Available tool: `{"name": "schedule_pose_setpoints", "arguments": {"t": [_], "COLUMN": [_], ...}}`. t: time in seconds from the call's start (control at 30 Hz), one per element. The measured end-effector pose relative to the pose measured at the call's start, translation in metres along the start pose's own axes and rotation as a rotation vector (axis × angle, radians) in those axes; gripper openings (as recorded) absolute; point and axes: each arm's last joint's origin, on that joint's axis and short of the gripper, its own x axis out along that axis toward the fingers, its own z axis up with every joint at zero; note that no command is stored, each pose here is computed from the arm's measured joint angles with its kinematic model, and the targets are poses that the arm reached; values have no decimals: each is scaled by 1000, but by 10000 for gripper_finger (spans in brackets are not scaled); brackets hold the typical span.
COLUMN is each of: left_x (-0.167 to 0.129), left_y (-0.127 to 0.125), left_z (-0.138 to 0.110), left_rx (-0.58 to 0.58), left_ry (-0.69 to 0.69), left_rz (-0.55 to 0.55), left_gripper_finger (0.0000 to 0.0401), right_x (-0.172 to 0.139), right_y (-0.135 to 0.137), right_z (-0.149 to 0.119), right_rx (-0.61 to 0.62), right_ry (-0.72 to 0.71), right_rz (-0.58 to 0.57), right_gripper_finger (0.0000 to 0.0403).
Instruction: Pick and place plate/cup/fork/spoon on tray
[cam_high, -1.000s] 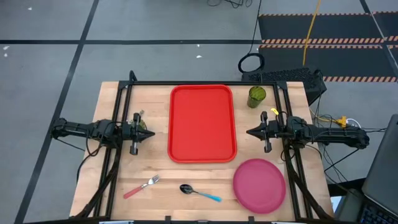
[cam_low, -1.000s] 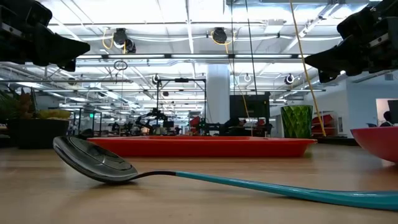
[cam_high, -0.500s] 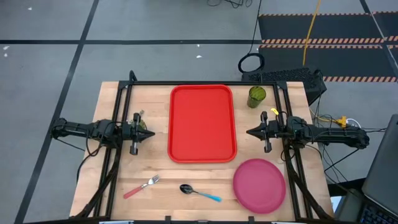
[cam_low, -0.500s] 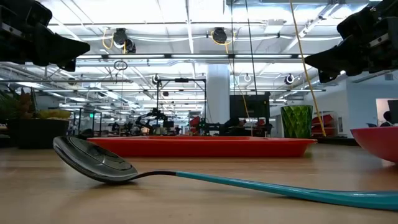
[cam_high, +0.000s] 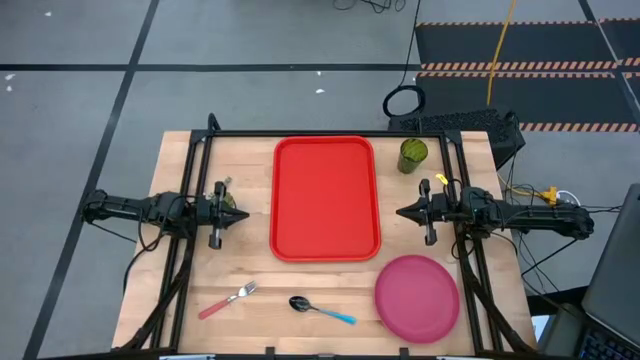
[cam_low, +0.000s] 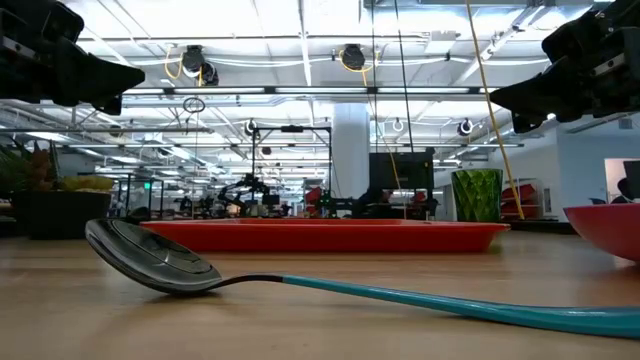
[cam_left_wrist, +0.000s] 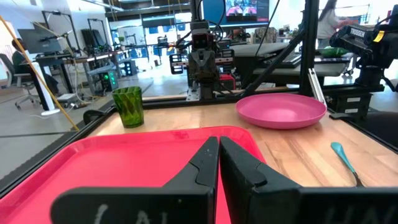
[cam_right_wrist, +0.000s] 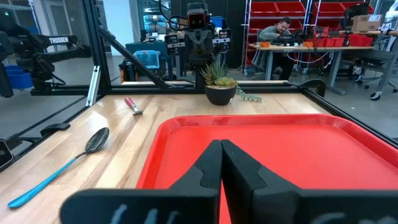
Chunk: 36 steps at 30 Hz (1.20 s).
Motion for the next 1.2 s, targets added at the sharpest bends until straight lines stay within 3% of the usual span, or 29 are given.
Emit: {"name": "schedule_pose_setpoints", "arguments": {"t": [0.9, 1.03, 1.2], "left_x": [0, 0, -1], "left_y": [0, 2, 3], "left_z": [0, 7, 14], "left_rx": [11, 65, 14], "left_ry": [-3, -62, -134], "left_rz": [3, 54, 61], "left_gripper_finger": [19, 19, 19], "right_x": [0, 0, 0], "right_y": [0, 0, 0], "right_z": [0, 1, 1], "right_rx": [0, 18, 103], "right_ry": [-1, -6, -9], "right_rz": [0, 0, 1], "right_gripper_finger": [0, 0, 0]}}
